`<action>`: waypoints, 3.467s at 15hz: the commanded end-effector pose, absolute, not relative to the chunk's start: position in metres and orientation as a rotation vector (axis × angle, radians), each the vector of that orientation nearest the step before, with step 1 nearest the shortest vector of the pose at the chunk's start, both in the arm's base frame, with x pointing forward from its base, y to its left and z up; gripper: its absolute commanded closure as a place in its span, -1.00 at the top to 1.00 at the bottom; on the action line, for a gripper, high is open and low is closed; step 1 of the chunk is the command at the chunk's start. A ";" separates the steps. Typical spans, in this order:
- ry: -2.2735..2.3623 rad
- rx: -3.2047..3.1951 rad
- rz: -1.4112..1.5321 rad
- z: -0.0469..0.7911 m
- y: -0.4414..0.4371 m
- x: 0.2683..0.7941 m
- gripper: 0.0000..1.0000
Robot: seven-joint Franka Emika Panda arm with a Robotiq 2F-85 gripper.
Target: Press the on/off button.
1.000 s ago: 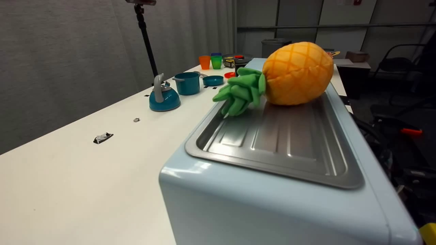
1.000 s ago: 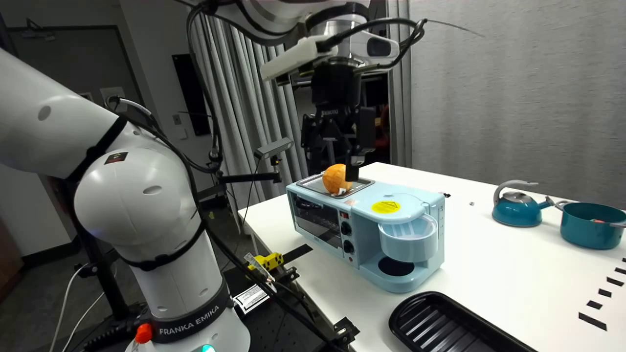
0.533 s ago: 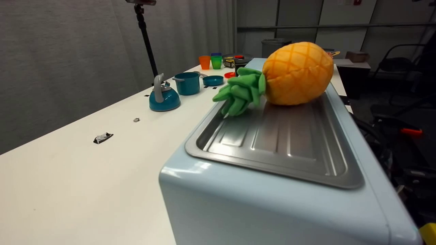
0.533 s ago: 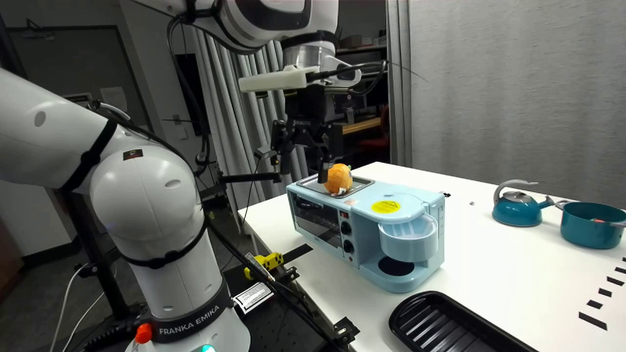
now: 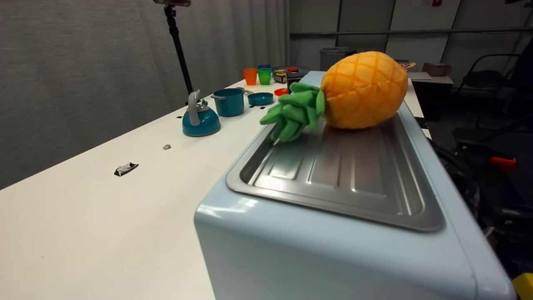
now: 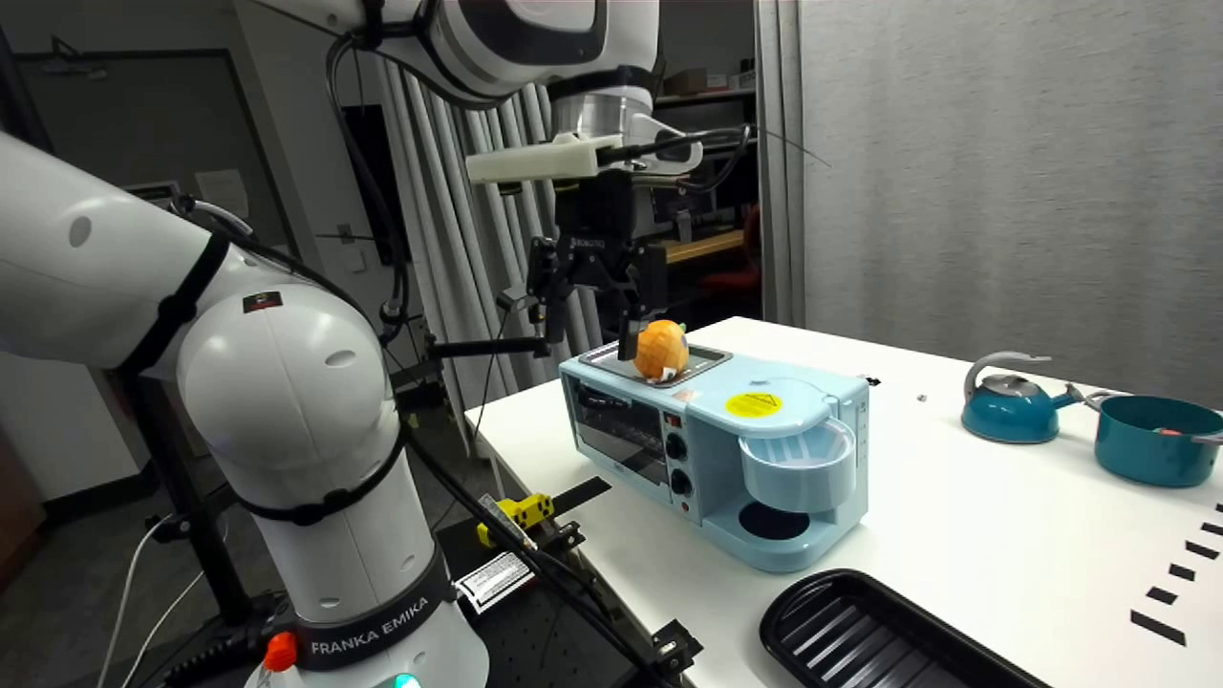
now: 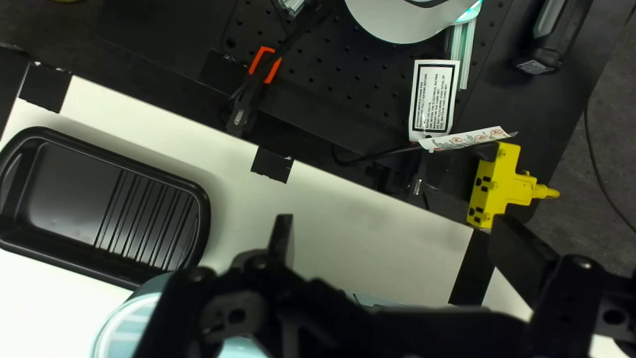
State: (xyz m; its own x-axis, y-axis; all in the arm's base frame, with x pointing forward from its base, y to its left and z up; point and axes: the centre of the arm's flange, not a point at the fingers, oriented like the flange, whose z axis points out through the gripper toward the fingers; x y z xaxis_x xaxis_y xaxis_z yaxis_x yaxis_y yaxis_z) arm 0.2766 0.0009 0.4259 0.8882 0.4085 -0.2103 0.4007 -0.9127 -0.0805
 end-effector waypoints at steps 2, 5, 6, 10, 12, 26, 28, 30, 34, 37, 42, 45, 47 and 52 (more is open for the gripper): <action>-0.593 -3.010 0.336 0.395 0.009 0.282 1.00; -0.538 -2.995 0.291 0.376 0.025 0.290 1.00; -0.525 -2.988 0.280 0.372 0.031 0.293 1.00; -0.516 -2.973 0.270 0.358 0.048 0.298 1.00; -0.523 -2.964 0.255 0.354 0.055 0.301 1.00; -0.536 -2.923 0.007 0.317 0.088 0.322 -0.98; -0.530 -2.929 0.002 0.308 0.085 0.325 -1.00; -0.529 -2.937 0.005 0.300 0.082 0.323 -1.00; -0.512 -2.952 0.033 0.290 0.072 0.325 -1.00; -0.488 -2.963 0.057 0.287 0.064 0.327 -1.00; -0.455 -2.988 0.089 0.289 0.043 0.326 -1.00; -0.439 -3.004 0.118 0.290 0.034 0.328 -1.00; -0.447 -3.013 0.133 0.287 0.032 0.327 -1.00; -0.455 -3.025 0.145 0.279 0.031 0.329 -1.00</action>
